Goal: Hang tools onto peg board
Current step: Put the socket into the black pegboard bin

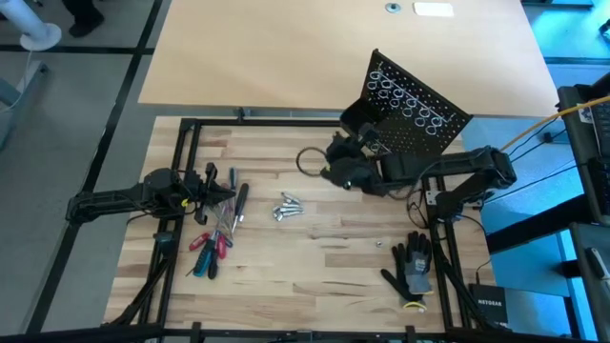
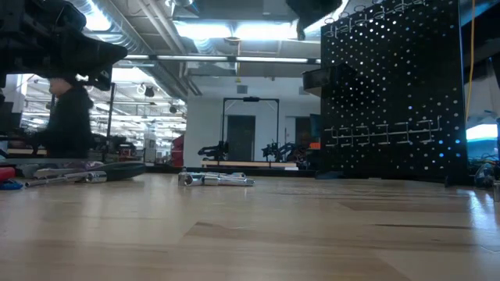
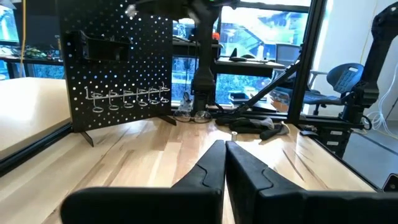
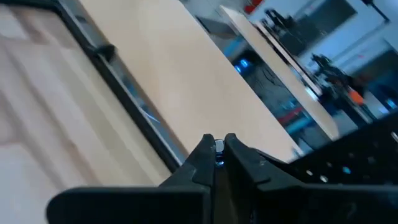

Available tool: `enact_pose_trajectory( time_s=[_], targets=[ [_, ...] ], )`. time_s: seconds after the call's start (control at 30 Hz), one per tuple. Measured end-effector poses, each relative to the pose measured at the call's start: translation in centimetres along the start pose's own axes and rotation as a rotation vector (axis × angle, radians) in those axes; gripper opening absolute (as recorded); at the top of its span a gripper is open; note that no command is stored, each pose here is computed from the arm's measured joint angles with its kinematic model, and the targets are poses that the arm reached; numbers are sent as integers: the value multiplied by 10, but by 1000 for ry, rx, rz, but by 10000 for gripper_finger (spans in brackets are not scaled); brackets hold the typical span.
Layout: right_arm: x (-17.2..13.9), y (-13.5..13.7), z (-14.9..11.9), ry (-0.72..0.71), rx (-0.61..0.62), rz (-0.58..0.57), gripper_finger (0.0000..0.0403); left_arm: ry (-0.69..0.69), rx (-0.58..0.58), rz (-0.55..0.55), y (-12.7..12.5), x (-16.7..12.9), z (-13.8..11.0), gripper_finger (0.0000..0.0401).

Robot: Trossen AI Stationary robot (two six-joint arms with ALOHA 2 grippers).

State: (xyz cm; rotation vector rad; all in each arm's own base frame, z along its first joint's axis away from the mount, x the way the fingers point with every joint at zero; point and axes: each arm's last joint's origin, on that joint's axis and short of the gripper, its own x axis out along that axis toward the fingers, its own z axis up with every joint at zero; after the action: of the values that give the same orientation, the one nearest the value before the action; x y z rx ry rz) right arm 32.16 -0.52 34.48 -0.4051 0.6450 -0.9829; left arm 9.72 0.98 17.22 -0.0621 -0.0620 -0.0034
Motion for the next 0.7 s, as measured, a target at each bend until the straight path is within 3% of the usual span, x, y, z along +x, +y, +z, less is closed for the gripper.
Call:
enact_pose_trajectory(
  time_s=[0.33,0.7],
  targets=[
    [49,-33,-21,207,88,-82,24,0,0,0,0,0,0,1],
    [60,-41,-23,239,171,-48,39,1,0,0,0,0,0,1]
  ],
)
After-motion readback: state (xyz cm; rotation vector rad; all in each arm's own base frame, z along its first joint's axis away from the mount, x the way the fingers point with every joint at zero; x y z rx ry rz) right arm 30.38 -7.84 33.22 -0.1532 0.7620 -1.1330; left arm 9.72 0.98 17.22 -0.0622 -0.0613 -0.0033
